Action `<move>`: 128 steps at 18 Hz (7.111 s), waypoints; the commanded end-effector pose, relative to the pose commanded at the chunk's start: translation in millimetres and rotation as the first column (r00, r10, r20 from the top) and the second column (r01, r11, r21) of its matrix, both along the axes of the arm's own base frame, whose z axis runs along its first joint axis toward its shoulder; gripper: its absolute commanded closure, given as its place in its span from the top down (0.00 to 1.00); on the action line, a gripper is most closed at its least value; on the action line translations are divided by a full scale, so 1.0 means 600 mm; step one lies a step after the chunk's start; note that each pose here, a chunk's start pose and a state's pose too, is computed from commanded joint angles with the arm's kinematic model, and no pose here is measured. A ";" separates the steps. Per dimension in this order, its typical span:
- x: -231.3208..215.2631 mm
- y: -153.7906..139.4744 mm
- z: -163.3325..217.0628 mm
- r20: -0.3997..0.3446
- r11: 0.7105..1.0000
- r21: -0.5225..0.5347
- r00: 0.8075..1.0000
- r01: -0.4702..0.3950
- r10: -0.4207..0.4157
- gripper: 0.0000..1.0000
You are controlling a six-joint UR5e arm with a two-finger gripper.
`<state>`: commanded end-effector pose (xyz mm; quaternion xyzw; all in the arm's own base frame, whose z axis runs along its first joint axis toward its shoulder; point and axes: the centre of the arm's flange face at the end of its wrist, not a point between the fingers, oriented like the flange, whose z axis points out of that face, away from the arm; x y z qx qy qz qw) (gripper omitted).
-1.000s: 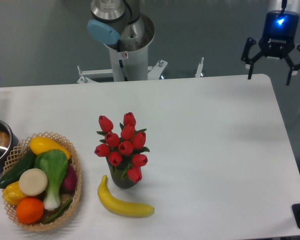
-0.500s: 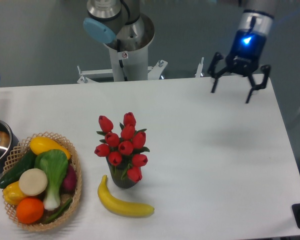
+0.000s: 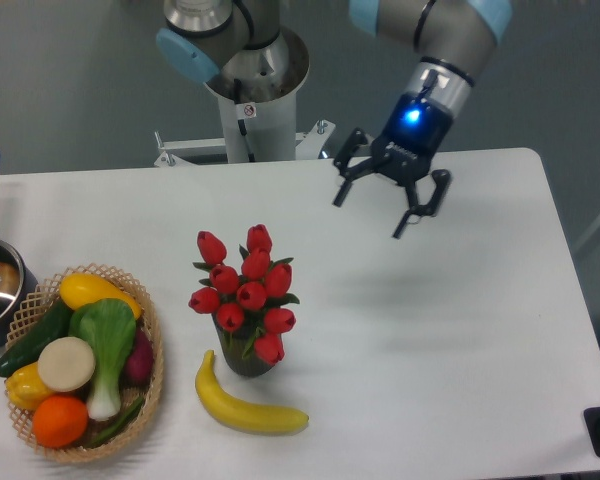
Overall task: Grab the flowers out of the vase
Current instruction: 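Move the open gripper down over the red tulip stems, then lower the gripper around the tulip stems above the vase rim, then close the gripper on the red tulip stems, then lift the gripped tulips up out of the dark vase, then carry the tulip bunch up and away from the vase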
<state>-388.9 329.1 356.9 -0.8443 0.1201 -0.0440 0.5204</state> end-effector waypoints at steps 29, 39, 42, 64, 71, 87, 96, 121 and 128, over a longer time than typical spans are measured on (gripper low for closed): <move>0.050 0.153 -0.083 0.016 0.980 -0.010 0.980 0.198 -0.198 1.00; 0.053 0.184 -0.101 0.029 0.973 -0.015 0.973 0.229 -0.229 1.00; 0.053 0.185 -0.102 0.029 0.973 -0.015 0.973 0.231 -0.230 1.00; 0.070 0.219 -0.103 0.023 0.962 -0.017 0.962 0.272 -0.272 0.98; 0.069 0.219 -0.098 0.042 0.966 -0.022 0.965 0.259 -0.258 0.55; 0.060 0.225 -0.062 0.101 0.977 -0.017 0.973 0.210 -0.208 0.37; 0.042 0.205 -0.002 0.138 0.985 0.078 0.976 0.157 -0.167 0.35; -0.059 0.124 0.211 0.320 0.960 0.278 0.945 -0.034 -0.060 0.35; -0.112 0.086 0.255 0.252 0.966 0.239 0.967 -0.100 0.038 0.36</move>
